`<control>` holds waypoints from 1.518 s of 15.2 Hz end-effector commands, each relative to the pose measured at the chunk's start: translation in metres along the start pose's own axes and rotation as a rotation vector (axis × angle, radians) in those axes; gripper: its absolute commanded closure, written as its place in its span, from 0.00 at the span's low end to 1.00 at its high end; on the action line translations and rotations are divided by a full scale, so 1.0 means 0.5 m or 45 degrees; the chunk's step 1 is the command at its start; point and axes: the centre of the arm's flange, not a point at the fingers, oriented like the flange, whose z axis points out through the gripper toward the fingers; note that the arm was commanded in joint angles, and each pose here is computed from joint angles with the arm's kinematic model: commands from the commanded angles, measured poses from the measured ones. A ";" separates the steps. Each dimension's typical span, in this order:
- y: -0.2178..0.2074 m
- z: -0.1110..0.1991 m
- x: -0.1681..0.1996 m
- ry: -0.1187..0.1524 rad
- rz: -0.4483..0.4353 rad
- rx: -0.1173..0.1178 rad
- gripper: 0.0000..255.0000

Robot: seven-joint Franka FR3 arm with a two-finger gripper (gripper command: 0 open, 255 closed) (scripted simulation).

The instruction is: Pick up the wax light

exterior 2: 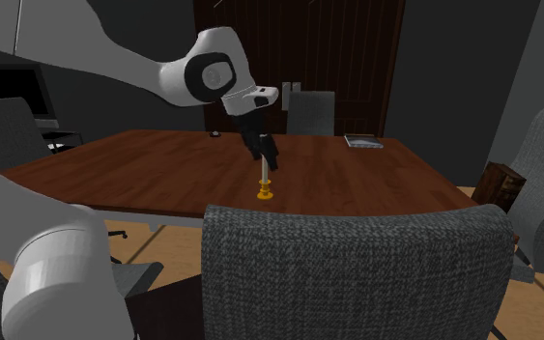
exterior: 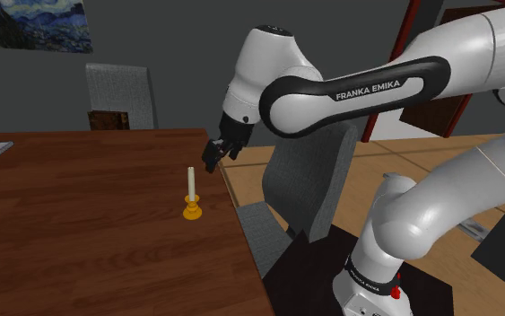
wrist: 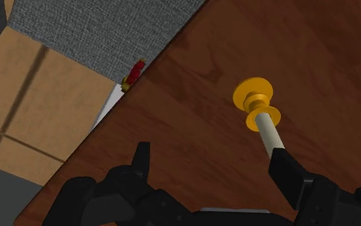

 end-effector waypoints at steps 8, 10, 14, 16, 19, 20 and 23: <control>-0.134 0.103 0.014 0.123 -0.064 0.056 0.00; -0.134 0.123 0.006 0.123 -0.064 0.056 0.00; -0.135 0.158 -0.006 0.123 -0.064 0.056 0.00; -0.136 0.157 -0.006 0.123 -0.064 0.056 1.00; -0.136 0.157 -0.005 0.123 -0.064 0.056 1.00; -0.136 0.157 -0.005 0.123 -0.064 0.056 1.00; -0.136 0.157 -0.005 0.123 -0.064 0.056 1.00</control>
